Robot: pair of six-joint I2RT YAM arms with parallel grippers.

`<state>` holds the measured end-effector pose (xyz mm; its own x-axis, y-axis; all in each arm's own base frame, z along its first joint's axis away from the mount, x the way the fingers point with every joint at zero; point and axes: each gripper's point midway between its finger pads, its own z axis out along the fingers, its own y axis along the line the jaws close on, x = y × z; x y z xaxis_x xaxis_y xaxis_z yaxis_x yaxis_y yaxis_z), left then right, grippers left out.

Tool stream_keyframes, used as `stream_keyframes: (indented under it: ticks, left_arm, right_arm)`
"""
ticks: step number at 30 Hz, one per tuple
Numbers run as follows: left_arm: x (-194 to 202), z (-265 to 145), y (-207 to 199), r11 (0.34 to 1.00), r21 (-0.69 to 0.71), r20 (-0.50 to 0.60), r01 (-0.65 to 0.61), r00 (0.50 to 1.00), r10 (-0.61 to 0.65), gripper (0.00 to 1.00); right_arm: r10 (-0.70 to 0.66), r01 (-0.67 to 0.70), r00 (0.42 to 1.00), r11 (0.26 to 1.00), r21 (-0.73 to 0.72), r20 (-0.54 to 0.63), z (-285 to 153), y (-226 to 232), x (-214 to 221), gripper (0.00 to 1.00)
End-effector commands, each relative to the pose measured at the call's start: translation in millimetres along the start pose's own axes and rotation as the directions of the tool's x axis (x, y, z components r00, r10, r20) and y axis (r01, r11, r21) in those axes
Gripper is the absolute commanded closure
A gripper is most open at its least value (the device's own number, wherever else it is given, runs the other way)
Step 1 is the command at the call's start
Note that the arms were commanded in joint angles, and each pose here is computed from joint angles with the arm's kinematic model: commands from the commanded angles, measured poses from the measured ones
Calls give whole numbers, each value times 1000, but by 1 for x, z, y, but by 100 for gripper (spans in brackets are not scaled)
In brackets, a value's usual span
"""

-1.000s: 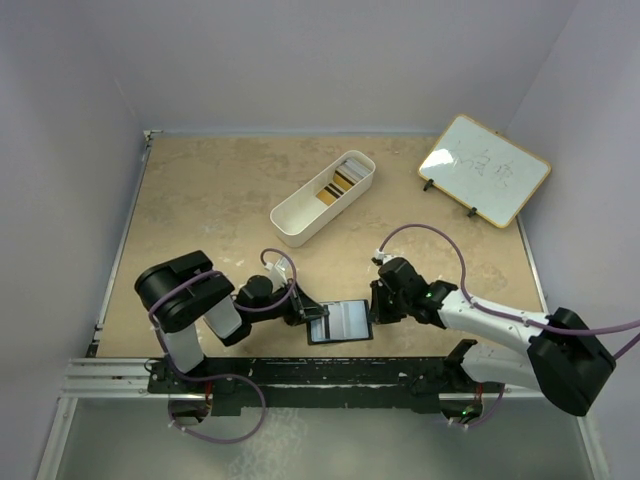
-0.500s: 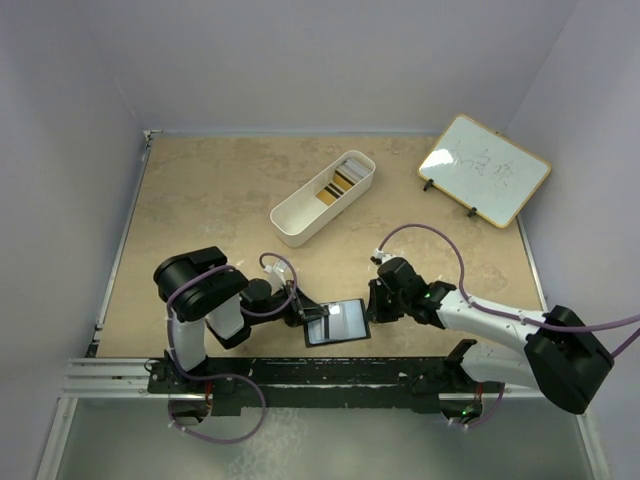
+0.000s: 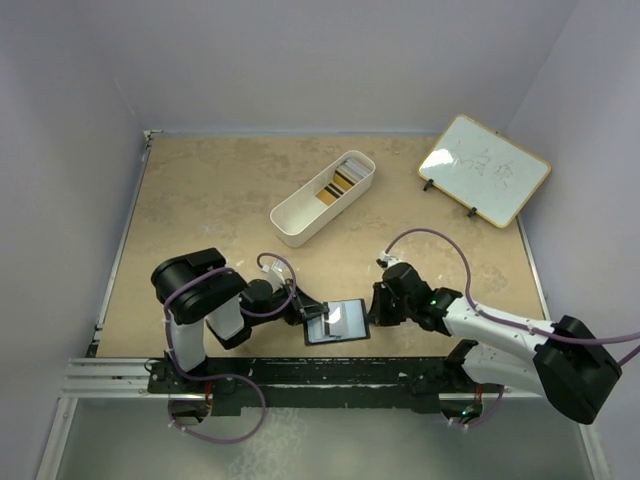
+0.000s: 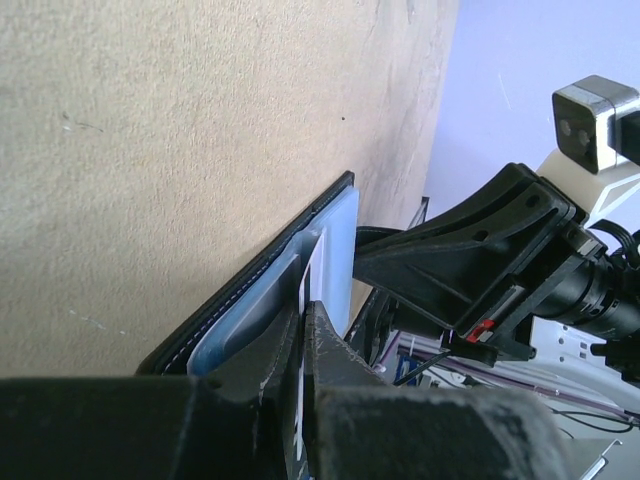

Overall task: Put the credit cards into the card holder
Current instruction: Insert the credit card into the card holder.

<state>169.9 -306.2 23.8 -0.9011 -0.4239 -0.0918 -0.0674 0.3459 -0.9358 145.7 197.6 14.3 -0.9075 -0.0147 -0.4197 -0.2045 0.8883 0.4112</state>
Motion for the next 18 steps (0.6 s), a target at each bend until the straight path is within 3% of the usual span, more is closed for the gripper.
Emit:
stream_keyframes:
  ticks: [1, 8, 15, 18]
  left_arm:
    - [-7, 4, -7, 999, 9, 43, -44, 998, 44, 100]
    - [7, 12, -11, 998, 13, 24, -59, 998, 58, 100]
    - [8, 14, -15, 998, 3, 24, -68, 997, 68, 100]
    - [6, 13, -25, 997, 10, 27, -80, 996, 80, 91]
  right_arm:
    - [53, -52, 997, 998, 22, -49, -1, -9, 21, 94]
    - [153, -154, 988, 987, -56, -20, 0, 2, 22, 94]
    - [154, -154, 988, 987, -53, -4, -5, 1, 20, 93]
    - [104, -104, 994, 993, -47, 7, -15, 4, 12, 89]
